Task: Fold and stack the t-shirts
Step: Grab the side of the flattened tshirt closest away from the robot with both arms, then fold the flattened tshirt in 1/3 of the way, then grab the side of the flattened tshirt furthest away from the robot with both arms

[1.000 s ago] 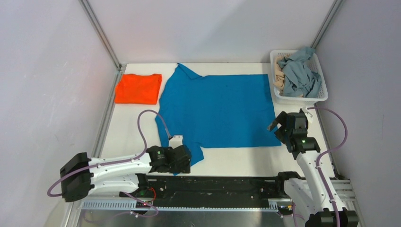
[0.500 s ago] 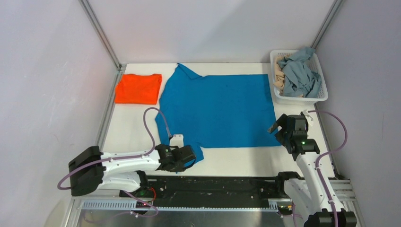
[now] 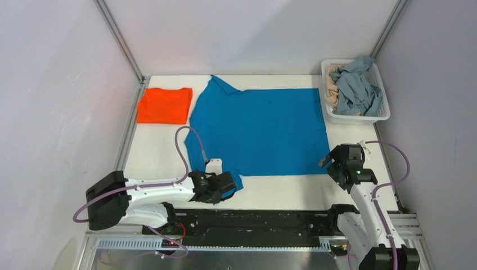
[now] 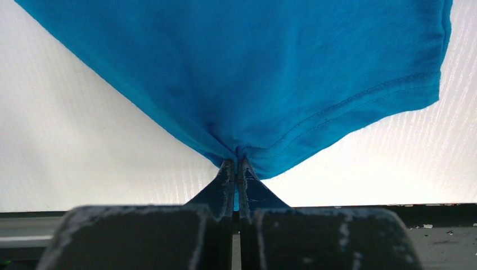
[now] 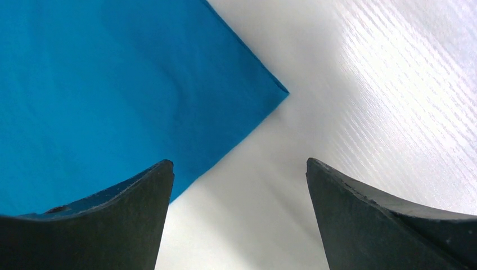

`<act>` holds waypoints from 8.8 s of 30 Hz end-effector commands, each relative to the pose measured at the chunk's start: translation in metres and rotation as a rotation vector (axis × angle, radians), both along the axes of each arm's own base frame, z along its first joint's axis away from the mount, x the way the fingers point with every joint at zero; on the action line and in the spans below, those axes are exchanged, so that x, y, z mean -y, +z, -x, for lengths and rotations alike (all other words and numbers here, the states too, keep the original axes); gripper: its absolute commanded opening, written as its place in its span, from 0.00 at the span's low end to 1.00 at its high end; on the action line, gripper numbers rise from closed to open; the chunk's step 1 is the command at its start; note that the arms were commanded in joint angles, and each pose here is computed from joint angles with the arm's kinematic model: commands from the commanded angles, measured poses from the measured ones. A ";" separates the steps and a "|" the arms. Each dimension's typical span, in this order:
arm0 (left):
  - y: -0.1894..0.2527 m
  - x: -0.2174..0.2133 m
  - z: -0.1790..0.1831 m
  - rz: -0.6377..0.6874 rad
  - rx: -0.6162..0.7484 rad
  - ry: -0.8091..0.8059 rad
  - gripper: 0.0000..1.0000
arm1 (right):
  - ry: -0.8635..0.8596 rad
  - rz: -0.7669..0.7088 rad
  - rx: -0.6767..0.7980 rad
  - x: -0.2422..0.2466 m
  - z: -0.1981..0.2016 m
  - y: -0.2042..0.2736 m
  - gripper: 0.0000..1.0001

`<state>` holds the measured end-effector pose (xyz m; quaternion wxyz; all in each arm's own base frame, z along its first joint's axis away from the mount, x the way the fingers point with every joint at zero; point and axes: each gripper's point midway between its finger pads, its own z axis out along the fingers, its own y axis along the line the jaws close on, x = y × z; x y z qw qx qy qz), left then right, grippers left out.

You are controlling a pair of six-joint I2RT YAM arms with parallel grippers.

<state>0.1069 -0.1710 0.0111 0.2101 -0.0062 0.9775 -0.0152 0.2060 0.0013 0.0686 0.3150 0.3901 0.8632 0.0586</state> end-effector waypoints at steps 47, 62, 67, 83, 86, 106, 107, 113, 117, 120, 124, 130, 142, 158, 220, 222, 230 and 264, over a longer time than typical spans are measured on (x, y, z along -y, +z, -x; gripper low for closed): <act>0.046 0.010 0.044 0.189 -0.033 -0.183 0.00 | -0.097 -0.062 0.062 -0.001 0.017 -0.014 0.00; 0.133 0.007 -0.083 0.074 0.344 -0.036 0.00 | 0.041 -0.038 0.039 -0.009 -0.048 0.016 0.00; 0.150 -0.020 -0.120 0.052 0.405 0.104 0.00 | 0.059 -0.025 0.056 -0.011 -0.076 0.032 0.00; 0.171 -0.058 -0.208 -0.059 0.482 0.254 0.00 | 0.064 0.018 0.076 -0.004 -0.147 0.045 0.00; 0.165 -0.055 -0.221 -0.081 0.470 0.236 0.00 | 0.062 0.022 0.064 -0.003 -0.153 0.041 0.00; 0.173 -0.071 -0.305 -0.098 0.455 0.287 0.99 | 0.016 0.078 0.059 0.009 -0.167 0.062 0.89; 0.179 -0.066 -0.300 -0.050 0.461 0.284 1.00 | 0.027 0.094 0.072 0.006 -0.163 0.069 0.92; 0.150 -0.051 -0.247 0.095 0.372 0.240 1.00 | 0.178 0.073 0.092 -0.034 -0.130 0.065 0.94; 0.130 -0.004 -0.213 0.294 0.314 0.075 1.00 | 0.359 -0.048 0.159 -0.080 -0.128 0.053 0.99; 0.120 0.020 -0.201 0.370 0.291 0.005 1.00 | 0.424 -0.091 0.132 -0.099 -0.127 0.038 0.99; 0.093 0.022 -0.191 0.369 0.237 0.020 1.00 | 0.461 -0.115 0.075 -0.110 -0.128 0.015 0.99; 0.063 -0.016 -0.192 0.268 0.215 0.125 1.00 | 0.424 -0.110 0.020 -0.099 -0.132 -0.007 0.99; 0.023 -0.061 -0.224 0.138 0.152 0.247 1.00 | 0.351 -0.103 -0.076 -0.071 -0.129 -0.042 1.00; -0.006 -0.067 -0.143 0.222 0.050 0.346 1.00 | 0.222 -0.124 -0.227 -0.061 -0.029 -0.065 0.99; 0.106 -0.056 -0.453 0.195 0.338 0.393 1.00 | 0.148 0.077 0.421 -0.038 -0.067 0.107 0.99; 0.097 -0.049 -0.463 0.232 0.325 0.403 1.00 | 0.156 0.070 0.417 -0.039 -0.067 0.105 0.99; 0.056 -0.033 -0.476 0.335 0.242 0.488 1.00 | 0.168 0.060 0.412 -0.042 -0.068 0.102 0.99; 0.071 -0.049 -0.418 0.239 0.239 0.523 0.00 | 0.125 0.268 0.184 -0.024 -0.137 0.083 0.96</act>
